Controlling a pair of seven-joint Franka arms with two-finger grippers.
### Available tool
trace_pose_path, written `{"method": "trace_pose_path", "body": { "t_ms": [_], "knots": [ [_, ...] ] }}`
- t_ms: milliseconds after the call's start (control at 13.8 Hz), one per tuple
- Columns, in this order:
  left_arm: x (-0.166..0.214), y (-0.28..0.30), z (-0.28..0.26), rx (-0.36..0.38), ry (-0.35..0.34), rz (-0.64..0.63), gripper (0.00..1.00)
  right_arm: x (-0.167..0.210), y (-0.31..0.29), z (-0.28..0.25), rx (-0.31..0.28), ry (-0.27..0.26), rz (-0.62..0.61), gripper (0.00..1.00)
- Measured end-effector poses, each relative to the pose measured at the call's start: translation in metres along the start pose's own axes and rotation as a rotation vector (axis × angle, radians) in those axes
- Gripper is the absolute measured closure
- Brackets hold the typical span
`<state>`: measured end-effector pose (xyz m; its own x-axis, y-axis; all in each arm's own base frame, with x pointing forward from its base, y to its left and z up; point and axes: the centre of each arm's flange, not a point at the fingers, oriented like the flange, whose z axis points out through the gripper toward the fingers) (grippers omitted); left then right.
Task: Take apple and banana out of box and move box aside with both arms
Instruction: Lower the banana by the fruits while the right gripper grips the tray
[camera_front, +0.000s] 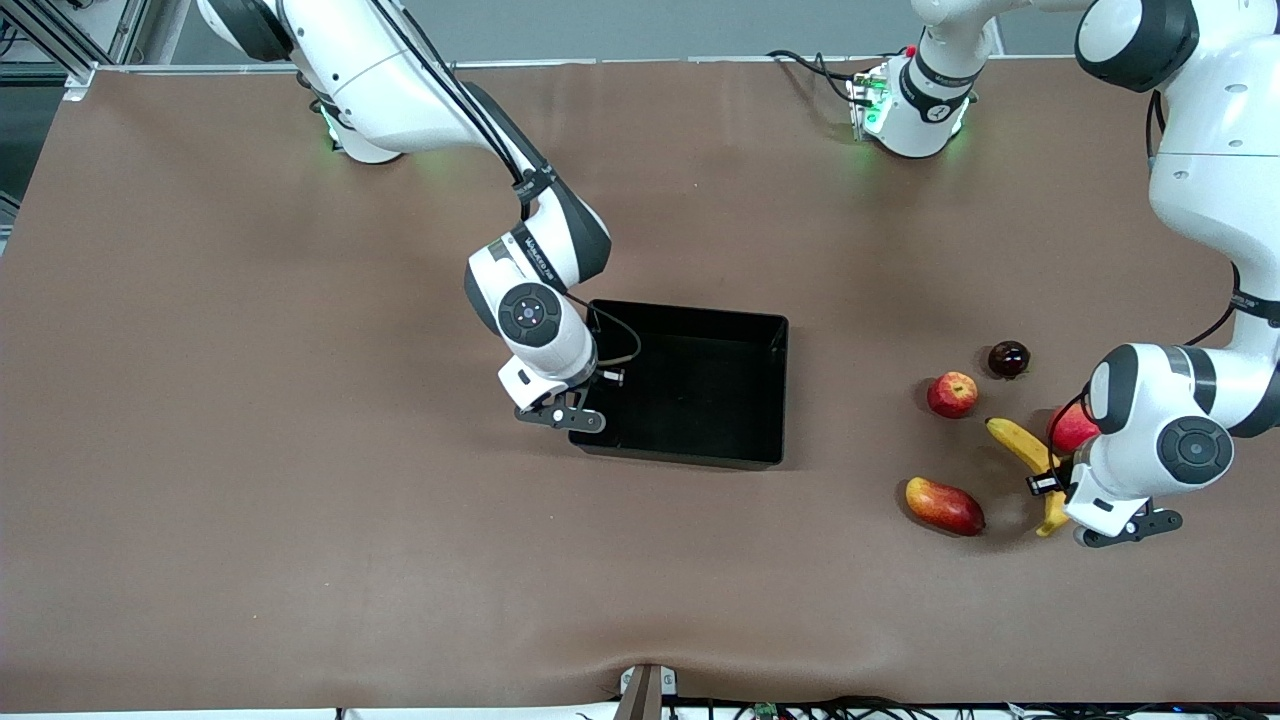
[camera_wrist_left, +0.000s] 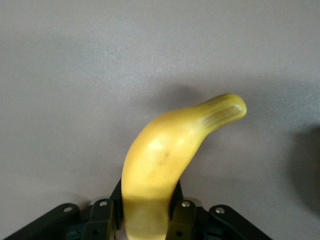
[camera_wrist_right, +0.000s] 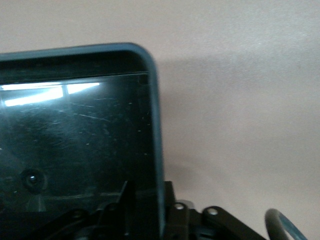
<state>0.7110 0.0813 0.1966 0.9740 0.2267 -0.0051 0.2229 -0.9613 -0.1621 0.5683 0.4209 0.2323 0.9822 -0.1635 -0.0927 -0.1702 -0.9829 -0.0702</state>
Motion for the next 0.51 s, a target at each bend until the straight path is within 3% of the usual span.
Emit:
{"method": "trace_pose_path", "body": {
  "t_ms": [145,217,507],
  "knots": [
    [0.000,0.000,0.002,-0.003,0.003,0.000,0.63,0.003,0.004,-0.001,-0.005,-0.002,0.004,0.96],
    [0.000,0.000,0.002,-0.003,0.003,-0.001,0.63,0.004,0.005,-0.002,-0.003,0.000,0.007,0.96],
    [0.004,0.005,-0.005,-0.012,0.019,-0.002,0.27,0.032,0.032,-0.027,-0.006,-0.002,0.042,0.96]
  ]
}}
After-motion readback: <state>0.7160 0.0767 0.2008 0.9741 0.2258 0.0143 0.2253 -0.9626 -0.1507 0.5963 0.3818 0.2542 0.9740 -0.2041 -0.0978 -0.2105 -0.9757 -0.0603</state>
